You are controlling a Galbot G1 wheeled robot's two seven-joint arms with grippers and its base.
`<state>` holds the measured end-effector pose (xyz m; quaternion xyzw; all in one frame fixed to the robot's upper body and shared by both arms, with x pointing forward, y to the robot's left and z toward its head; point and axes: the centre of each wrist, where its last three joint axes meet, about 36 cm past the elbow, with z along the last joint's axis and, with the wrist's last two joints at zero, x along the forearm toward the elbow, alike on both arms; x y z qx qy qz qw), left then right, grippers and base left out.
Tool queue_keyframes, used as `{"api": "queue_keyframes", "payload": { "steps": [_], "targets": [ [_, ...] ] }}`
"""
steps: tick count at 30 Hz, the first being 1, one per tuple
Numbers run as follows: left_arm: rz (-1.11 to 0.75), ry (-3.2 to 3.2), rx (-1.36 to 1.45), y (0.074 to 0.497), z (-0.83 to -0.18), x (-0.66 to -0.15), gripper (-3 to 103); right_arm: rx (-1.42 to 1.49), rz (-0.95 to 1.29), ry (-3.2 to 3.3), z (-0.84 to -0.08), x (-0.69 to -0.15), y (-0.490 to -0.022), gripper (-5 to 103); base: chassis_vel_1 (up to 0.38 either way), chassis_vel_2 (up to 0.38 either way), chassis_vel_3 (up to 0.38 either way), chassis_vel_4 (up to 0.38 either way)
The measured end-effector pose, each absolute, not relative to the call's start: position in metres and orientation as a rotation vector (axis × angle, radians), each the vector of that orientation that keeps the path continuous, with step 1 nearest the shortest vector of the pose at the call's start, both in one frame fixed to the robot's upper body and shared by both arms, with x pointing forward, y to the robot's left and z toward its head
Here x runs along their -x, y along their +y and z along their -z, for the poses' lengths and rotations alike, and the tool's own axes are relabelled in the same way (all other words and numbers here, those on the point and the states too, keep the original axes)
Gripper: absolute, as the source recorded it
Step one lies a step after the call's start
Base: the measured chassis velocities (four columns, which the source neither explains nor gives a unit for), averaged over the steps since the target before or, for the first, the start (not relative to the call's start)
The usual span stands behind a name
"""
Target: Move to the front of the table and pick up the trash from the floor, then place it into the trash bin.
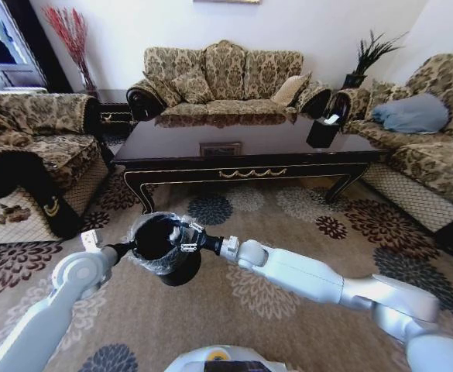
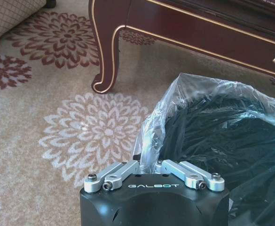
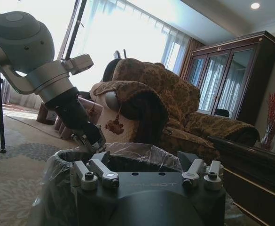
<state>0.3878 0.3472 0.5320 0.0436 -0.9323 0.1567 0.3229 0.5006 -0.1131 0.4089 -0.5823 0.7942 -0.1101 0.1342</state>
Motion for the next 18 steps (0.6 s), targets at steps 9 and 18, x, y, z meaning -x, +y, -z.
{"api": "queue_keyframes", "payload": {
  "steps": [9,18],
  "targets": [
    [-0.401,-2.456,-0.131,0.352,-0.536,-0.383,4,1.613,0.341,2.336,-0.417,-0.509,-0.136,100,0.000,0.000,0.000,0.000],
    [-0.366,-2.472,-0.177,0.362,-0.546,-0.379,4,1.260,0.147,2.727,-0.402,-0.492,-0.178,100,0.000,0.000,0.000,0.000]
  ]
}}
